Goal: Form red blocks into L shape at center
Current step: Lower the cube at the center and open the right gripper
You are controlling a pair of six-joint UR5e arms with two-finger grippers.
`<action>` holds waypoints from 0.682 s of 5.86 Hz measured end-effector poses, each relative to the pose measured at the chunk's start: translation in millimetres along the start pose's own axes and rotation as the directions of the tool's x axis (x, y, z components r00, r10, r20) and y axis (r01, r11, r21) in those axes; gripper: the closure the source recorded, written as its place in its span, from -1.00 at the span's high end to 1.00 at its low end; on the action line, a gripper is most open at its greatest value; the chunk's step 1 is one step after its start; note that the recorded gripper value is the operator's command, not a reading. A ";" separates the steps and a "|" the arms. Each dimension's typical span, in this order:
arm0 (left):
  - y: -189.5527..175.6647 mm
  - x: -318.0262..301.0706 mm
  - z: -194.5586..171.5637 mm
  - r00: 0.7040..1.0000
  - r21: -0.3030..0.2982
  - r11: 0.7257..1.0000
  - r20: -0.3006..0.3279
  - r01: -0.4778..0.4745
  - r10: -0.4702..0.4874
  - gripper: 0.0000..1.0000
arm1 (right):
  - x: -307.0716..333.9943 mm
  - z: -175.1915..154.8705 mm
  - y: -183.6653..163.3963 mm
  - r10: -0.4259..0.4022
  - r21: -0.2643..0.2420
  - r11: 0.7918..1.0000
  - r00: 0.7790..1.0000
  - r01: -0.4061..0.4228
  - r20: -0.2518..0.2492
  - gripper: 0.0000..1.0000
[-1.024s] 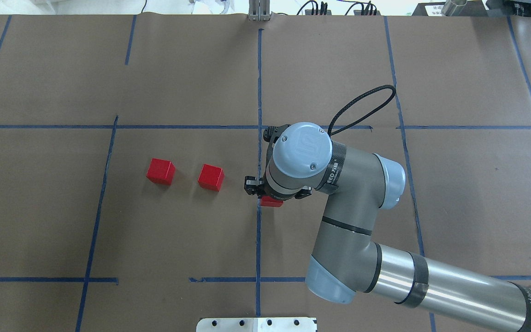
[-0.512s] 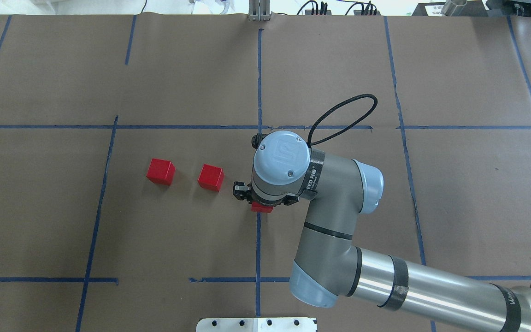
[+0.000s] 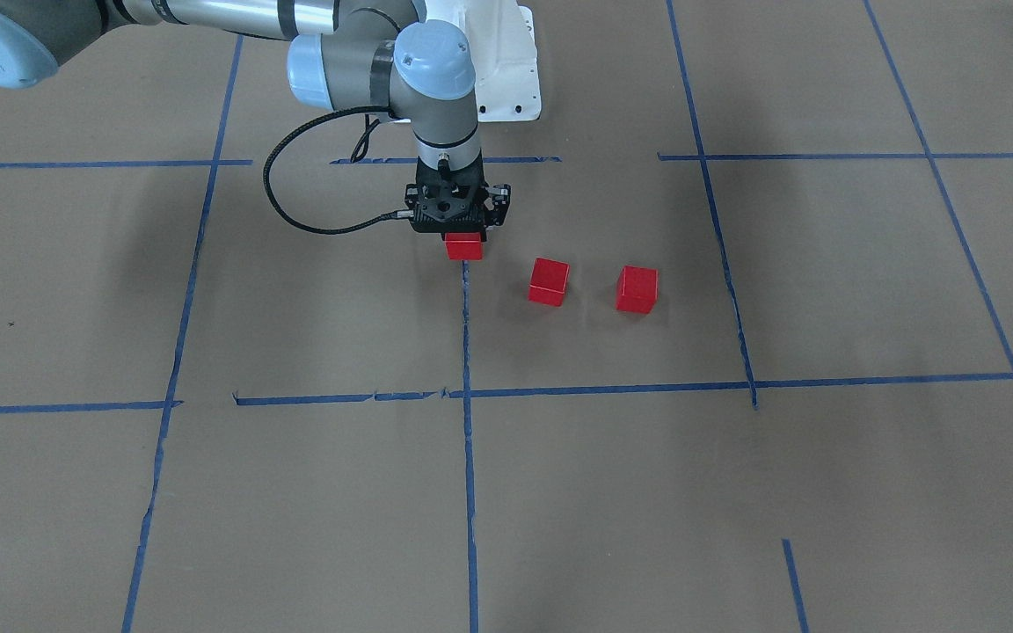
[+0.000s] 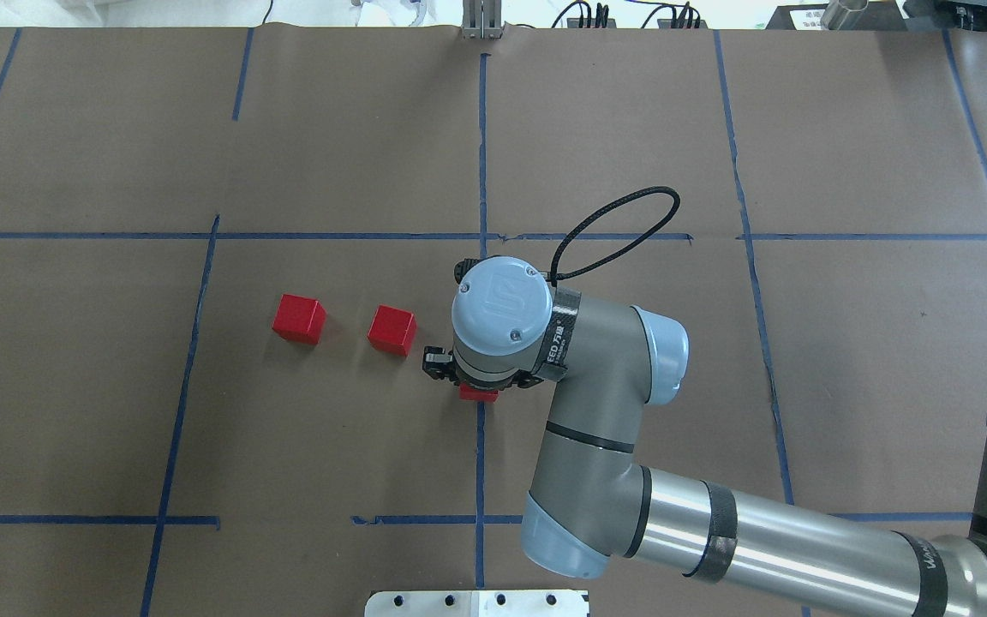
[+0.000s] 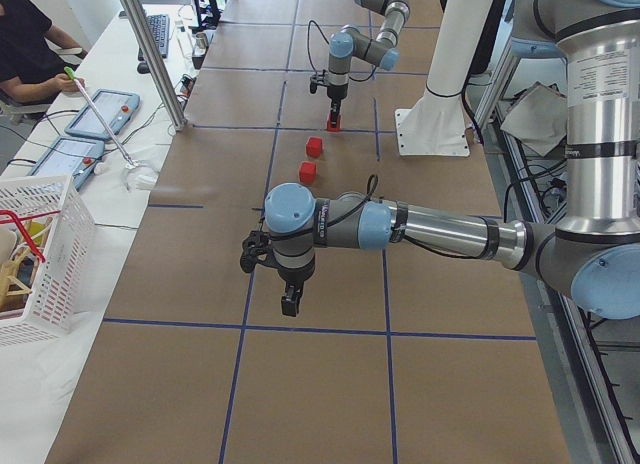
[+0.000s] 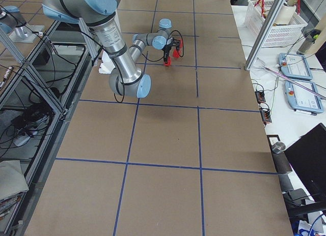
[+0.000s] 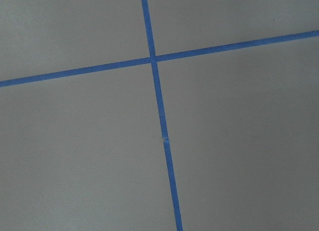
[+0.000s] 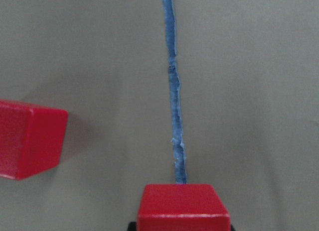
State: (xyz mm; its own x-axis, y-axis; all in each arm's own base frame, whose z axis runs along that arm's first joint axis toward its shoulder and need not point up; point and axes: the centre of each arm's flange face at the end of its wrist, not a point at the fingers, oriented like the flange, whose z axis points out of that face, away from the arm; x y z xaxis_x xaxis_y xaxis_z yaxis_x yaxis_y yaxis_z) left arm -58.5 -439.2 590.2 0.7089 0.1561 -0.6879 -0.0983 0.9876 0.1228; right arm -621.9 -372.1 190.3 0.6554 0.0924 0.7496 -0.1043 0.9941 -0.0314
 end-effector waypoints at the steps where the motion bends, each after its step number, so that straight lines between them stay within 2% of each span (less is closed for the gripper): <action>1: 0.0 0.0 0.0 1.000 0.000 1.000 0.000 0.000 0.000 1.00 | -0.8 1.1 0.6 0.000 -0.001 1.000 1.000 0.000 -0.002 -0.39; 3: 0.0 0.0 0.0 1.000 0.000 1.000 0.000 0.000 0.000 1.00 | -0.5 4.8 0.4 0.001 -0.003 1.000 1.000 -0.001 -0.009 -0.34; 4: 0.0 0.1 0.0 1.000 0.000 1.000 -0.001 0.000 0.000 1.00 | -0.4 6.0 0.1 0.001 -0.003 1.000 1.000 -0.001 -0.012 -0.19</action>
State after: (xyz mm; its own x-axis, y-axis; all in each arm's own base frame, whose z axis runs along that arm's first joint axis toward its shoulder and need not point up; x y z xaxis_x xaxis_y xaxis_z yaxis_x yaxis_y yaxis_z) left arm -58.4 -439.2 590.2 0.7083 0.1561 -0.6885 -0.0982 0.9875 0.1229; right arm -626.7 -372.3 194.0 0.6639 0.0943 0.7419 -0.1026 0.9941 -0.0345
